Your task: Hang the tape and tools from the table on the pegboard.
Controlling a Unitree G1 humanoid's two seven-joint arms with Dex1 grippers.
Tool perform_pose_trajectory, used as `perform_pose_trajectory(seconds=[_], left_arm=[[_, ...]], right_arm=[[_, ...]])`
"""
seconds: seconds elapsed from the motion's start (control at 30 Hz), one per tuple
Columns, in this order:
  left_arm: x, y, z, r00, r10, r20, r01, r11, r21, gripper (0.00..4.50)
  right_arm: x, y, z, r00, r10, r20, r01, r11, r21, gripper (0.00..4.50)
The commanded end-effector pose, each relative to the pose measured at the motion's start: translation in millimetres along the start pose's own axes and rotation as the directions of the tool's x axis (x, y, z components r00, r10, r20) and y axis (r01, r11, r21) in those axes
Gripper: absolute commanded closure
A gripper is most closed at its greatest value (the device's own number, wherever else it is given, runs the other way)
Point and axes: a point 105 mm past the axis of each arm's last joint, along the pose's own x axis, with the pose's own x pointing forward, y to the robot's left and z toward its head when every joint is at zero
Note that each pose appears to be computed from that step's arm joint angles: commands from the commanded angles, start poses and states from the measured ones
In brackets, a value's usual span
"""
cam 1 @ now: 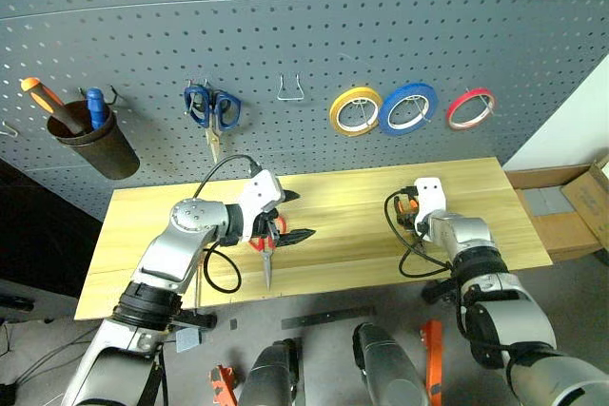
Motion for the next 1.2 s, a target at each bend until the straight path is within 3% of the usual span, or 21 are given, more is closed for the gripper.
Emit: perform_pose_trajectory(seconds=[0.03, 0.17, 0.33, 0.4, 0.5, 0.57, 0.87, 1.03, 1.2], left_arm=[[-17.2, 7.2, 11.7, 0.996, 0.071, 0.051, -0.071, 0.997, -0.005, 0.0], [-34.9, 14.4, 15.5, 0.975, 0.196, 0.109, -0.19, 0.98, -0.065, 0.0], [-55.7, 21.4, 19.1, 0.924, 0.346, 0.161, -0.327, 0.935, -0.134, 0.0], [-67.5, 27.8, 24.9, 0.884, 0.423, 0.2, -0.395, 0.904, -0.164, 0.0], [-74.9, 32.0, 30.3, 0.854, 0.466, 0.23, -0.429, 0.882, -0.194, 0.0], [-79.9, 34.1, 34.6, 0.835, 0.486, 0.259, -0.439, 0.871, -0.218, 0.0], [-84.4, 35.5, 38.0, 0.828, 0.496, 0.26, -0.449, 0.866, -0.221, 0.0], [-78.9, 36.6, 47.9, 0.828, 0.484, 0.282, -0.443, 0.874, -0.199, 0.0], [-68.7, 36.9, 56.9, 0.835, 0.458, 0.304, -0.422, 0.888, -0.181, 0.0]], right_arm=[[-25.8, 21.0, 33.7, 0.986, 0.045, 0.159, -0.034, 0.997, -0.072, 1.91], [-73.1, 62.7, 51.6, 0.936, 0.147, 0.319, -0.08, 0.974, -0.212, 1.91], [-129.2, 111.8, 81.4, 0.825, 0.272, 0.496, -0.133, 0.946, -0.297, 1.92], [-155.4, 135.7, 111.0, 0.728, 0.33, 0.601, -0.146, 0.931, -0.334, 1.92], [-172.4, 152.1, 140.9, 0.647, 0.36, 0.672, -0.154, 0.925, -0.348, 1.92], [-187.6, 168.8, 186.6, 0.55, 0.383, 0.742, -0.185, 0.922, -0.339, 1.92], [-223.4, 205.7, 286.0, 0.323, 0.385, 0.864, -0.263, 0.914, -0.309, 1.92], [-221.8, 214.4, 303.4, 0.274, 0.375, 0.886, -0.261, 0.915, -0.307, 1.92], [-189.0, 205.1, 297.5, 0.313, 0.346, 0.885, -0.197, 0.935, -0.296, 1.92]])
